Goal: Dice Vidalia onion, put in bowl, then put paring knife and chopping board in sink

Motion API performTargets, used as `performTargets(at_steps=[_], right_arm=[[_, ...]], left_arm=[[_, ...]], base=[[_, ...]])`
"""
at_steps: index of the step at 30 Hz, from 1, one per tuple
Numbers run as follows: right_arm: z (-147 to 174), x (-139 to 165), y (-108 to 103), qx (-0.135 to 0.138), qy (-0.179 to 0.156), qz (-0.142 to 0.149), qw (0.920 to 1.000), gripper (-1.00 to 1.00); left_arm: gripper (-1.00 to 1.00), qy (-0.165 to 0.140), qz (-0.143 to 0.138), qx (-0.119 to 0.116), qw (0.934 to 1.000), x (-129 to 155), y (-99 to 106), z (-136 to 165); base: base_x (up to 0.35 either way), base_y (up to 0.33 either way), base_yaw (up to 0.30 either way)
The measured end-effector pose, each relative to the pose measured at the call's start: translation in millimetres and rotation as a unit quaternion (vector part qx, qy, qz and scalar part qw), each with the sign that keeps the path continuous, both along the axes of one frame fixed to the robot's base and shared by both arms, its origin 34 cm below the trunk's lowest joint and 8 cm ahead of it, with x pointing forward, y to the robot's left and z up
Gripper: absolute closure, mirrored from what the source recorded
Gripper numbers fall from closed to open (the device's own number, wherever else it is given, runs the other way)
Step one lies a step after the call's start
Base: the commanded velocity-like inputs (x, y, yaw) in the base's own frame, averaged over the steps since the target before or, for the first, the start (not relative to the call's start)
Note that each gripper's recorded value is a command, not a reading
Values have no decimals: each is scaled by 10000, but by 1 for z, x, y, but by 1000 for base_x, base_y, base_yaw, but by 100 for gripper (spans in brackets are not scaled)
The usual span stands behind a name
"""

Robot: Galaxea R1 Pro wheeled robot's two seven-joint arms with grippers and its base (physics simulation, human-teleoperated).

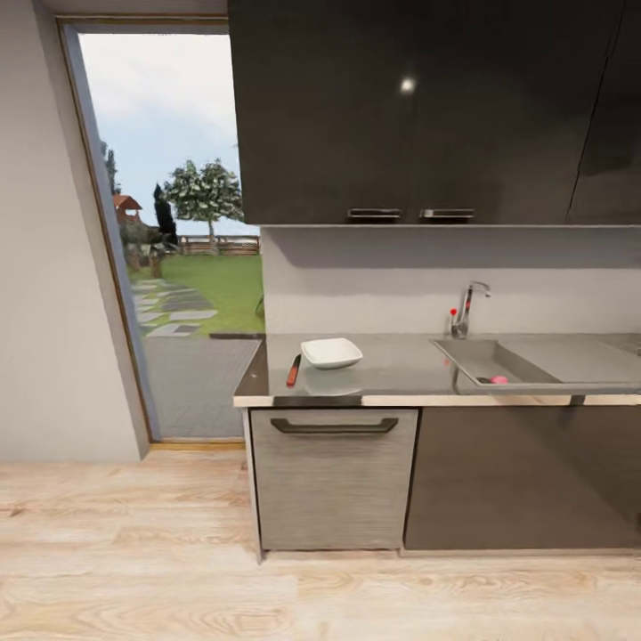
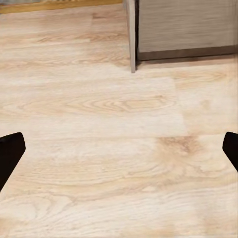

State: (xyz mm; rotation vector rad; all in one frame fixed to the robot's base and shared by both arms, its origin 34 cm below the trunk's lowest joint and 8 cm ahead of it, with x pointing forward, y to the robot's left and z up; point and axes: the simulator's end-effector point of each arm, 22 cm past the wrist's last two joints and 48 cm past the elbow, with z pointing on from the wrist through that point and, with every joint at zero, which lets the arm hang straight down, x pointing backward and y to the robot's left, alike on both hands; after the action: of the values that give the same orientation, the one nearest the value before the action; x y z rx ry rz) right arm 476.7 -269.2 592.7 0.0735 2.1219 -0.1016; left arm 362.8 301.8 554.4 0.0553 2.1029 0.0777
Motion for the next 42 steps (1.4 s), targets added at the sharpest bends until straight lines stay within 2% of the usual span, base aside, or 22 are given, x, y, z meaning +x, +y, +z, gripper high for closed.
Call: performTargets(at_steps=[16,42], right_arm=[[2,1,-1,-6,-23,-9,10000,-100],[41,-1,0,-4,22,-4,10000,-100]], left_arm=[[-100,-16,4,18,10000,1,3,1],[-100,26,3,17,10000,-1,2,41]], base=[[0,0,-33],[0,0,0]])
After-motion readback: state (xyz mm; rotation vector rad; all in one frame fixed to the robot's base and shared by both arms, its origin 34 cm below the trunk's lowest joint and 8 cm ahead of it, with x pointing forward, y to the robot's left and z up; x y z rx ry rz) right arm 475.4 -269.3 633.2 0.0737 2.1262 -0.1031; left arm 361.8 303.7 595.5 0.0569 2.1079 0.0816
